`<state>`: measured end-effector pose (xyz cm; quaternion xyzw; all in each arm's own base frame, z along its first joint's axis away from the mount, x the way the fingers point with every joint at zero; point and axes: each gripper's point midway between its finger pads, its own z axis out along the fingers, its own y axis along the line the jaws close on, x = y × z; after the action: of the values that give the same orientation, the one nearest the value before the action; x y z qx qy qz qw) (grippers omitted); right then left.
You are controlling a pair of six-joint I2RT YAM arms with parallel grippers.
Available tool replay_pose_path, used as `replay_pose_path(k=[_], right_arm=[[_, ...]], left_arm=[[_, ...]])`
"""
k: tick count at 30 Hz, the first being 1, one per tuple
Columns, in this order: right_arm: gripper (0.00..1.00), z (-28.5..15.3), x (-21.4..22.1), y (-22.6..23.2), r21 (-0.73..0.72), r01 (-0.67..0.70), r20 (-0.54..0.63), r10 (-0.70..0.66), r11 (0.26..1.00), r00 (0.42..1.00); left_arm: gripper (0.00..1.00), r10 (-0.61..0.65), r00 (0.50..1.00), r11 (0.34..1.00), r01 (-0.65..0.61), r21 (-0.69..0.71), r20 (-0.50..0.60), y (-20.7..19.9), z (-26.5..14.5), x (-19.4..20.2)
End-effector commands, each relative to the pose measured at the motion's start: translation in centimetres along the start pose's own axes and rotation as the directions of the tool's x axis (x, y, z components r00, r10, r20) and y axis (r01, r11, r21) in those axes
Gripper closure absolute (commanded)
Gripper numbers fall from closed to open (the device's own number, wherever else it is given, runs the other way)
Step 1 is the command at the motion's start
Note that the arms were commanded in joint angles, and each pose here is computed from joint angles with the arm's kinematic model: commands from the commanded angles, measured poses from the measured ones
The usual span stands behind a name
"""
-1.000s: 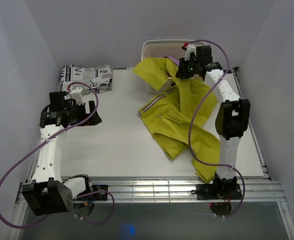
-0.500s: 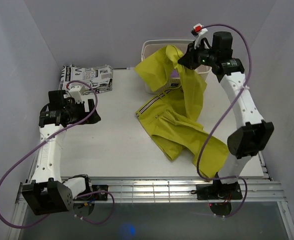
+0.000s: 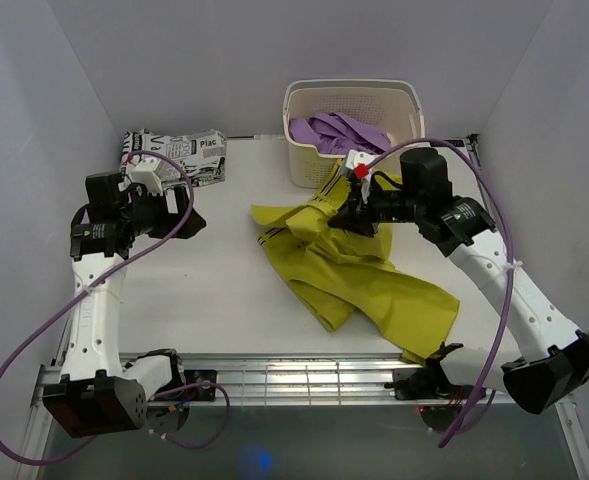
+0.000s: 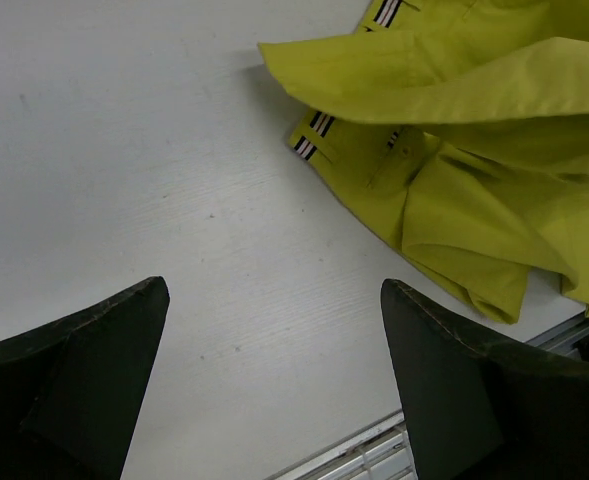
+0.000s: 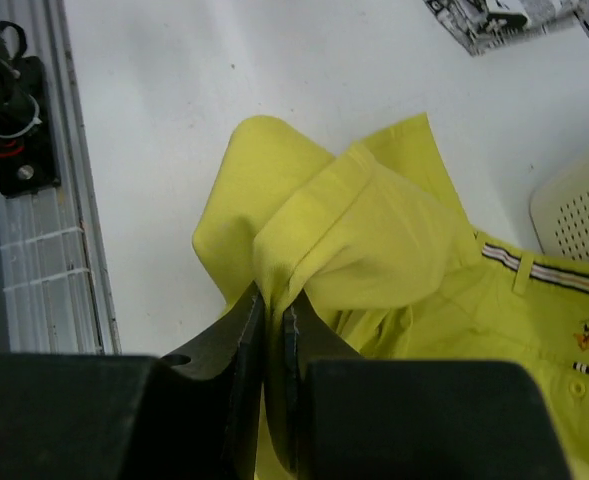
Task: Fold and stack the trousers
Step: Move the trousers to the center of the board
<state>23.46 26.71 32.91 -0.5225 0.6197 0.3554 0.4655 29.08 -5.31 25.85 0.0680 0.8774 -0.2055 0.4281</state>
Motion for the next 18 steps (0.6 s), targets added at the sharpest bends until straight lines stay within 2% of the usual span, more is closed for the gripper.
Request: replay_pose_path(k=[1, 2, 3, 5, 6, 8, 11, 12, 13, 15, 18], right_arm=[[0.92, -3.5, -2.5, -1.1, 0.198, 0.051, 0.062, -0.065, 0.979, 0.996], [0.92, -3.8, -1.6, -1.3, 0.235, 0.01, 0.061, -0.025, 0.972, 0.998], [0.92, -5.4, -1.6, -2.1, 0.337, -0.003, 0.083, -0.027, 0.942, 0.996], [0.92, -7.7, -2.6, -3.1, 0.453, 0.005, 0.112, -0.062, 0.892, 0.992], [0.92, -8.7, -1.9, -3.9, 0.519, -0.023, 0.115, -0.043, 0.855, 0.992], [0.92, -11.1, -3.1, -3.7, 0.591, -0.034, 0.163, -0.078, 0.806, 0.984], [0.92, -14.2, -4.4, -3.8, 0.688, -0.069, 0.214, -0.112, 0.723, 0.97], [0.92, -15.8, -4.6, -4.6, 0.753, -0.098, 0.226, -0.116, 0.651, 0.967], [0.92, -17.3, -4.7, -4.9, 0.794, -0.135, 0.255, -0.123, 0.592, 0.959], [0.92, -19.6, -4.4, -6.0, 0.865, -0.182, 0.267, -0.121, 0.468, 0.956], [0.92, -20.7, -2.4, -6.8, 0.904, -0.206, 0.252, -0.077, 0.375, 0.965]], left_arm=[[0.02, 0.095, 0.994, 0.982, -0.101, 0.157, 0.05, -2.3, 0.1, -0.3], [0.02, 0.096, 0.995, 0.979, -0.101, 0.175, 0.041, -2.0, 1.1, 0.1], [0.02, 0.103, 0.994, 0.975, -0.106, 0.197, 0.023, -1.7, 2.6, 0.4], [0.02, 0.121, 0.992, 0.971, -0.124, 0.205, 0.025, -1.8, 3.6, 0.0], [0.03, 0.109, 0.994, 0.972, -0.101, 0.213, -0.022, -1.1, 5.5, 0.5], [0.05, 0.128, 0.991, 0.97, -0.117, 0.213, -0.037, -0.8, 7.9, 0.1], [0.08, 0.208, 0.973, 0.954, -0.179, 0.241, -0.1, -3.0, 13.2, 0.7], [0.08, 0.224, 0.969, 0.952, -0.195, 0.235, -0.101, -3.4, 14.4, 0.3], [0.09, 0.221, 0.963, 0.955, -0.182, 0.235, -0.152, -3.2, 16.6, 1.6], [0.1, 0.263, 0.95, 0.946, -0.219, 0.24, -0.17, -4.6, 19.1, 2.5], [0.1, 0.313, 0.929, 0.934, -0.264, 0.241, -0.196, -5.8, 22.8, 4.3]])
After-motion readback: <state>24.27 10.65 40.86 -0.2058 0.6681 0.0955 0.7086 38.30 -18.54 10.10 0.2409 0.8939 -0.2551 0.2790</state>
